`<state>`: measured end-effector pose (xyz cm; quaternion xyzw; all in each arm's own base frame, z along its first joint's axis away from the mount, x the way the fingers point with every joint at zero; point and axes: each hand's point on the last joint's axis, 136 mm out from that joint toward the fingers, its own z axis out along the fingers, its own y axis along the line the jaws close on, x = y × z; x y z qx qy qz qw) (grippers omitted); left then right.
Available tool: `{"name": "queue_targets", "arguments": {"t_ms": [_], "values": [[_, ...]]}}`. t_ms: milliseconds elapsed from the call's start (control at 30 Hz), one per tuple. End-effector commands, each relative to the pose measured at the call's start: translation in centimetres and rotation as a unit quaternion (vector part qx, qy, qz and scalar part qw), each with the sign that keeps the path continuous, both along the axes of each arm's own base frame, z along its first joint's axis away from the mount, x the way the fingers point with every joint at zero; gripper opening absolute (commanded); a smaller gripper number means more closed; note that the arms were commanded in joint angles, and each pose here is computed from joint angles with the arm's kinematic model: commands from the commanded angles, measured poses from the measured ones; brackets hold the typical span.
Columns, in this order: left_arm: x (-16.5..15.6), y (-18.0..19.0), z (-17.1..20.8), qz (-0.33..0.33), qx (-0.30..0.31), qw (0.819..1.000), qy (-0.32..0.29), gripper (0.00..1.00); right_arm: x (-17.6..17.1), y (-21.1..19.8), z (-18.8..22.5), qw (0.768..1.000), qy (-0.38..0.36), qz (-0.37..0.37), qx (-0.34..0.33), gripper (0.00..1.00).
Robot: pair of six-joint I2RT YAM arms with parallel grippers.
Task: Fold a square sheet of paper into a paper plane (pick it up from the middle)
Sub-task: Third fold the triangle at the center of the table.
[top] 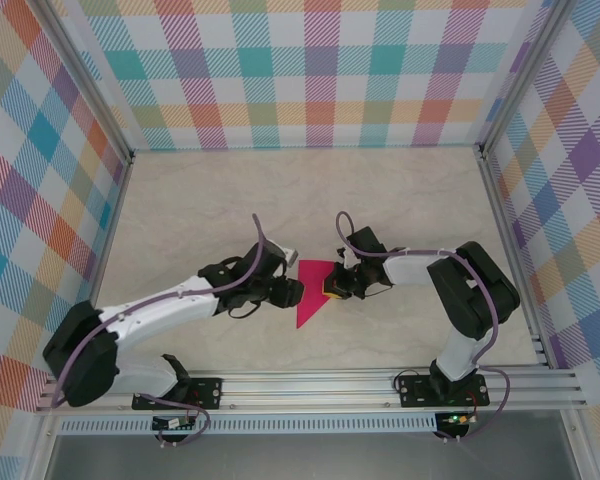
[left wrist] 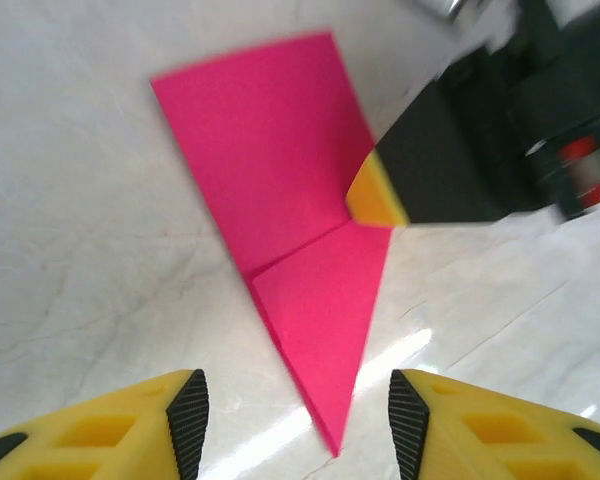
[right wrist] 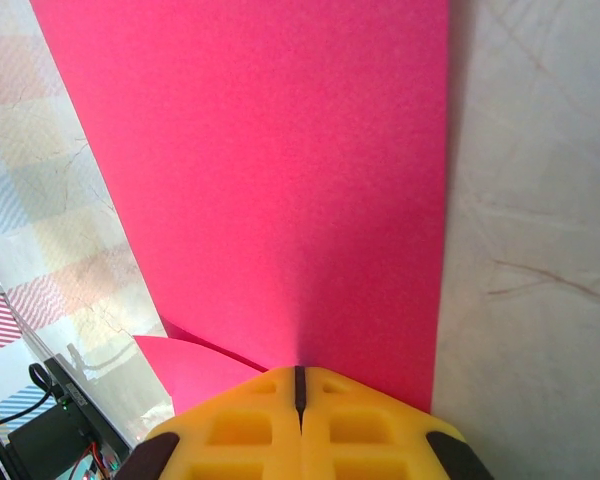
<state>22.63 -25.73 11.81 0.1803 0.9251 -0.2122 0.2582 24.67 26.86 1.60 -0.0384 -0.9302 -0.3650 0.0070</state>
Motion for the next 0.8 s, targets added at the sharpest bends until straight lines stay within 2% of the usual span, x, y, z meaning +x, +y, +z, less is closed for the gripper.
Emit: {"name": "queue_targets", "arguments": {"t_ms": [0, 200, 267, 367, 533, 767], "values": [[-0.9, 1.2, 0.1, 0.050, -0.032, 0.998, 0.022, 0.52, -0.4, -0.3, -0.4, 1.000, 0.011, -0.009, -0.004, 0.00], [-0.9, 1.9, 1.6, 0.144, -0.109, 0.982, 0.045, 0.46, -0.2, 0.1, -0.1, 1.000, 0.011, -0.022, 0.014, 0.00], [-0.9, 0.8, 2.1, 0.157, -0.161, 0.972, 0.064, 0.43, -0.2, 0.2, -0.2, 0.999, 0.013, -0.026, 0.018, 0.00], [-1.2, 0.3, 1.2, 0.184, -0.200, 0.957, 0.101, 0.37, -0.2, 0.4, -0.1, 0.999, 0.017, -0.031, 0.027, 0.00], [-1.7, -0.4, 0.1, 0.187, -0.237, 0.946, 0.120, 0.31, -0.2, 0.1, -0.1, 0.999, 0.016, -0.040, 0.025, 0.01], [-1.8, -3.5, -1.1, 0.145, -0.229, 0.951, 0.149, 0.28, 0.2, 0.5, 0.3, 0.999, 0.014, -0.041, 0.031, 0.01]]}}
